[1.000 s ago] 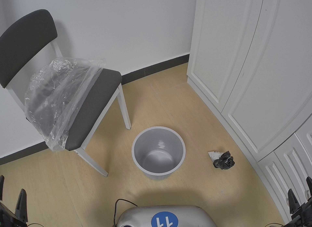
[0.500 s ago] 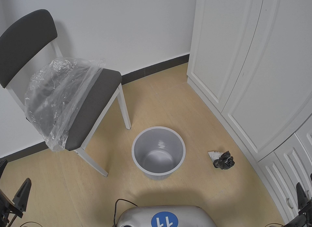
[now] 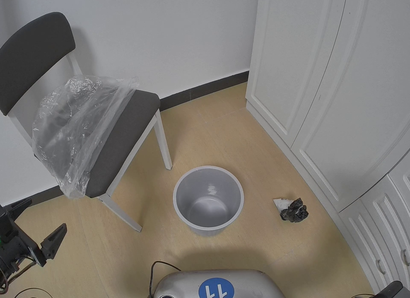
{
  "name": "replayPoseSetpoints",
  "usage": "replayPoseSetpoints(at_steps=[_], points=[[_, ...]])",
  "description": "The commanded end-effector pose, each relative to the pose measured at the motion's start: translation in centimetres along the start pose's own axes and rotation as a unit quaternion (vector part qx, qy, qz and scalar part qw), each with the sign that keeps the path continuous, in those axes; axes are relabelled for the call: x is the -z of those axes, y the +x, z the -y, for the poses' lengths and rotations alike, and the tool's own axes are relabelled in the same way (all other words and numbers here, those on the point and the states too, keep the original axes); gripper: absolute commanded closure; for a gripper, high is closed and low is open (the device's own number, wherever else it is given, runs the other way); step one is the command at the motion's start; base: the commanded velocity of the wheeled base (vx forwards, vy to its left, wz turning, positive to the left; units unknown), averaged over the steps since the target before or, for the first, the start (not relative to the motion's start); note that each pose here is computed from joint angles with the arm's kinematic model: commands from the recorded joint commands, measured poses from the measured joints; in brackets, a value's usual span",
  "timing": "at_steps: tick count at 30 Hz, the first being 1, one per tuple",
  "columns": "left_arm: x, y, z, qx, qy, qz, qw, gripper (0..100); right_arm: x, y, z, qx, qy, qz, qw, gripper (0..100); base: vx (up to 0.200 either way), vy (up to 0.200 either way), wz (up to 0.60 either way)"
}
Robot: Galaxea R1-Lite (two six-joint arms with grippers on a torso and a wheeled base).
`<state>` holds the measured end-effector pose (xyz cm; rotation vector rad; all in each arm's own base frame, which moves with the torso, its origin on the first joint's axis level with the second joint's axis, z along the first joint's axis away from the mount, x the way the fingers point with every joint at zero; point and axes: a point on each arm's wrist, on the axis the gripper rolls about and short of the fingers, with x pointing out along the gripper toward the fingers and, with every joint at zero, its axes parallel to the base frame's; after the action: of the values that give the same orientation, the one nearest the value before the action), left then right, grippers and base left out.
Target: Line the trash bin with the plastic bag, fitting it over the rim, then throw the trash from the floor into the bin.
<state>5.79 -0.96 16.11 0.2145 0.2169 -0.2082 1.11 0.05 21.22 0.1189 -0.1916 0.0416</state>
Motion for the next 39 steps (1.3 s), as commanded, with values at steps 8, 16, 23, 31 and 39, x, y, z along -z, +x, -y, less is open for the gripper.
replayPoseSetpoints(at_steps=[8, 16, 23, 31, 39], points=[[2.4, 9.3, -0.3, -0.077, 0.03, -0.116, 0.9899, 0, -0.9, 15.3, -4.5, 0.05, 0.017, -0.028, 0.9982, 0, 0.0, 0.0, 0.0], [4.1, 12.2, 0.3, -0.103, 0.043, -0.154, 0.9818, 0, 0.7, 16.2, -4.8, 0.049, 0.001, -0.06, 0.997, 0, 0.0, 0.0, 0.0], [5.0, 13.9, 0.3, -0.129, 0.046, -0.158, 0.9779, 0, 1.2, 16.6, -5.0, 0.05, -0.002, -0.069, 0.9964, 0, 0.0, 0.0, 0.0], [4.9, 15.1, -0.1, -0.179, 0.039, -0.127, 0.9749, 0, 1.6, 16.9, -5.0, 0.05, -0.001, -0.075, 0.9959, 0, 0.0, 0.0, 0.0], [3.9, 15.3, -1.9, -0.227, 0.017, -0.078, 0.9705, 0, 1.5, 16.9, -4.9, 0.053, -0.001, -0.073, 0.996, 0, 0.0, 0.0, 0.0]])
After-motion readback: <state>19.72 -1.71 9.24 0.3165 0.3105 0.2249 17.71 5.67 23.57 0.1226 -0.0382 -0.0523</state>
